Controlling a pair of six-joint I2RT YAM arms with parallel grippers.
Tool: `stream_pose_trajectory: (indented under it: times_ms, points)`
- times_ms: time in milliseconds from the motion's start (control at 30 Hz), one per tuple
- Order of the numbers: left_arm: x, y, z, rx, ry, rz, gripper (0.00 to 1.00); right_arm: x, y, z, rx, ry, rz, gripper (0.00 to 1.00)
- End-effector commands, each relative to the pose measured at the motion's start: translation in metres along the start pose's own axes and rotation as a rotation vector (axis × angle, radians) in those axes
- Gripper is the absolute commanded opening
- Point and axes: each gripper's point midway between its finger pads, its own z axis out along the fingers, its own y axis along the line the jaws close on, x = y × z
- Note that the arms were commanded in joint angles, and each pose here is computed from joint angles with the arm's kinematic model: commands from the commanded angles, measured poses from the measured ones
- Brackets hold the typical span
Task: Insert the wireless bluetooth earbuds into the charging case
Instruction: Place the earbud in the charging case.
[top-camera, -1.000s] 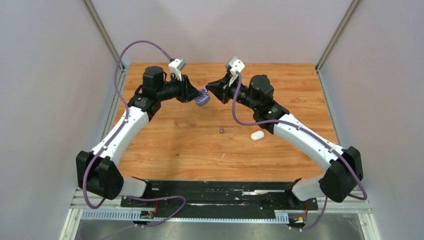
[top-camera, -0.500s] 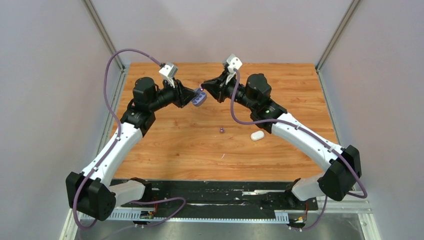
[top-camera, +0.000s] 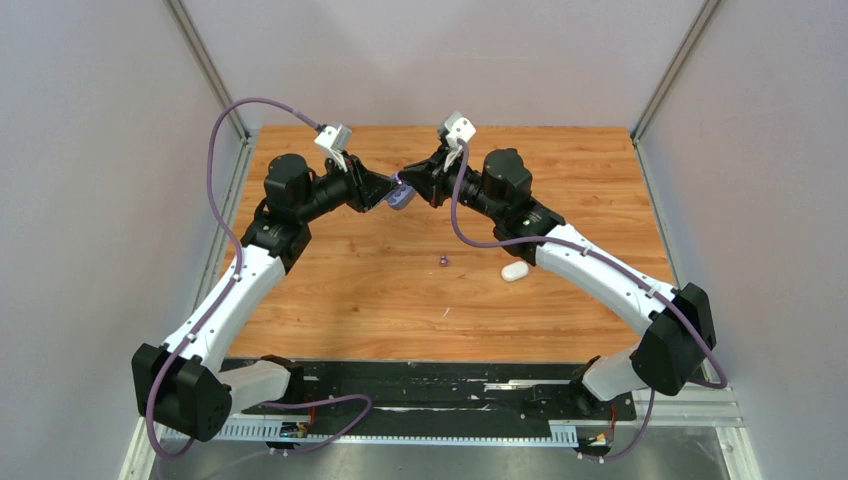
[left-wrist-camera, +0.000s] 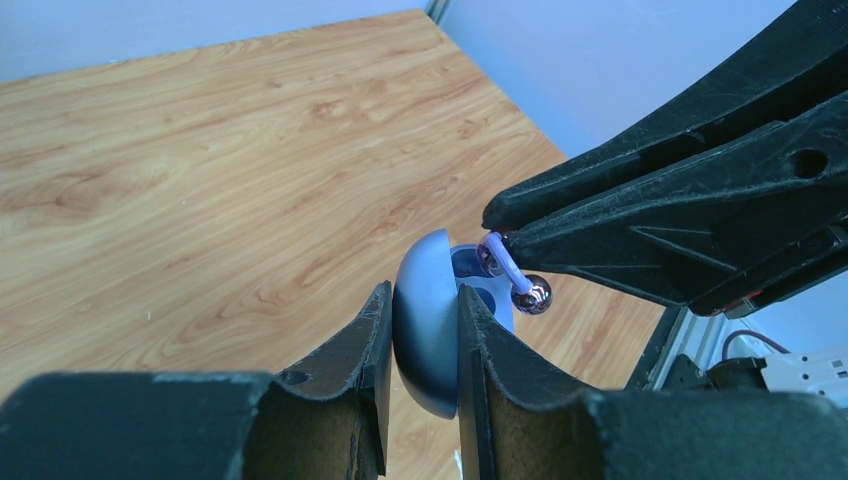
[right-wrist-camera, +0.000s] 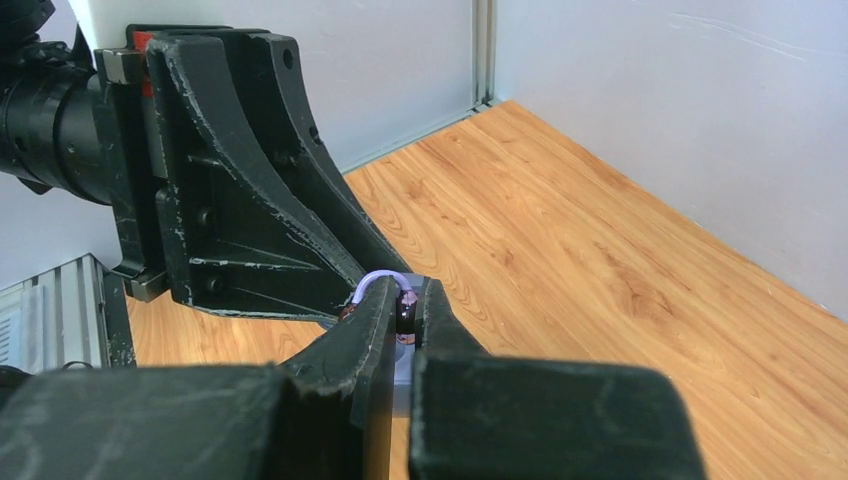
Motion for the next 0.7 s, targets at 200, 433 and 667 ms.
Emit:
stream_pose_trajectory:
  times_ms: [200,433,667]
  points:
    - [-0.026,-0.023,-0.002,0.097,-0.069,0.026,0.0,-0.02,-0.004,0.002,0.028,-0.072,-0.03,0.0]
    - [-0.03,-0.019,-0.001,0.094,-0.071,-0.001,0.0,-0.02,-0.003,-0.001,0.024,-0.07,-0.043,0.0]
    - [-0.034,-0.016,-0.001,0.088,-0.074,-0.015,0.0,-0.02,-0.002,-0.003,0.024,-0.071,-0.068,0.0]
